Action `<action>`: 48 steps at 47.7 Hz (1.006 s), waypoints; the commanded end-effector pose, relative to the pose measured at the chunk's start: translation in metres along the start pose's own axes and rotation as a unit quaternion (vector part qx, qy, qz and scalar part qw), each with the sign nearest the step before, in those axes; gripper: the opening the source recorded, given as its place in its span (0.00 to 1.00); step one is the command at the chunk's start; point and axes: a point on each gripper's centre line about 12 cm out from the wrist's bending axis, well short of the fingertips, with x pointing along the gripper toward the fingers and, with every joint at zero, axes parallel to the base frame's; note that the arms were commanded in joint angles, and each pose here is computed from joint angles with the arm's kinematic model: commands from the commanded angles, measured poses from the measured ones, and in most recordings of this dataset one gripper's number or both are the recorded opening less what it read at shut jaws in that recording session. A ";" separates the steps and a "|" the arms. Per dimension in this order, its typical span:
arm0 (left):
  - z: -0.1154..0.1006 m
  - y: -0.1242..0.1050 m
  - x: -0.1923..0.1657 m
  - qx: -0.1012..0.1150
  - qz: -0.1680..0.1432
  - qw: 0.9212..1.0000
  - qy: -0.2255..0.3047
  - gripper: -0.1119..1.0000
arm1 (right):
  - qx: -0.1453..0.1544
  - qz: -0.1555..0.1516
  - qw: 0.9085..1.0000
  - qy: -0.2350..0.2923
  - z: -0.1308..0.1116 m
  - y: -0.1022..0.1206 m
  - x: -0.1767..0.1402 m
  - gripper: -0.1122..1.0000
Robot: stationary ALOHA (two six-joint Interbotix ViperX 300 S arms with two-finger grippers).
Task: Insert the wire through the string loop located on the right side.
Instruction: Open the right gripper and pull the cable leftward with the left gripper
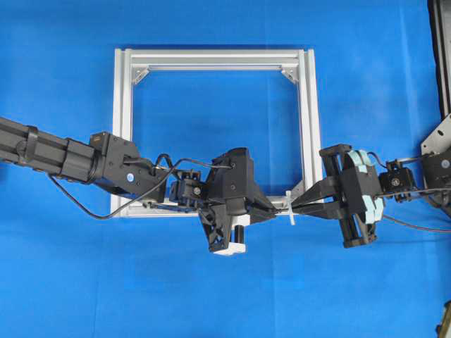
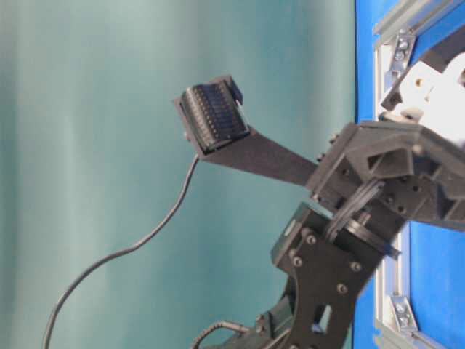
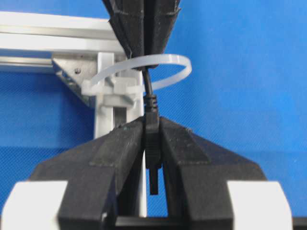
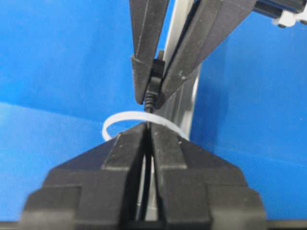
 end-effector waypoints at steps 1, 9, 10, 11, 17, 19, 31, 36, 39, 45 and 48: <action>0.016 -0.005 -0.004 0.000 -0.006 1.000 -0.020 0.17 | 0.003 0.001 1.000 -0.015 0.011 0.001 -0.002 0.18; 0.016 -0.005 -0.003 0.001 -0.006 1.000 -0.021 0.17 | 0.004 -0.001 1.000 0.001 0.008 0.000 -0.002 0.56; 0.016 -0.005 -0.003 0.000 -0.006 1.000 -0.021 0.17 | 0.005 0.000 1.000 0.003 0.008 0.001 -0.002 0.61; 0.017 -0.005 -0.003 -0.001 -0.006 1.000 -0.022 0.17 | 0.004 0.000 1.000 0.005 0.007 0.001 -0.002 0.67; 0.017 -0.006 -0.003 0.000 -0.006 1.000 -0.021 0.17 | 0.006 -0.001 1.000 0.009 0.007 0.000 -0.002 0.94; 0.017 -0.005 -0.003 0.000 -0.006 1.000 -0.021 0.17 | 0.006 -0.002 1.000 0.011 0.005 0.000 -0.003 0.94; 0.016 -0.005 -0.006 0.000 -0.006 1.000 -0.018 0.17 | 0.004 -0.001 1.000 0.010 0.006 0.000 -0.002 0.91; 0.015 -0.005 -0.012 0.001 -0.005 1.000 -0.015 0.17 | 0.004 -0.001 1.000 0.011 0.006 0.000 -0.002 0.91; 0.014 -0.005 -0.019 0.003 -0.005 1.000 -0.013 0.17 | 0.005 -0.001 1.000 0.010 0.006 0.000 -0.002 0.91; 0.012 -0.003 -0.037 0.002 -0.004 1.000 -0.011 0.17 | 0.004 -0.001 1.000 0.010 0.007 0.000 -0.002 0.91; 0.010 -0.003 -0.047 0.003 -0.004 1.000 -0.009 0.17 | 0.004 -0.001 1.000 0.010 0.007 0.000 -0.002 0.91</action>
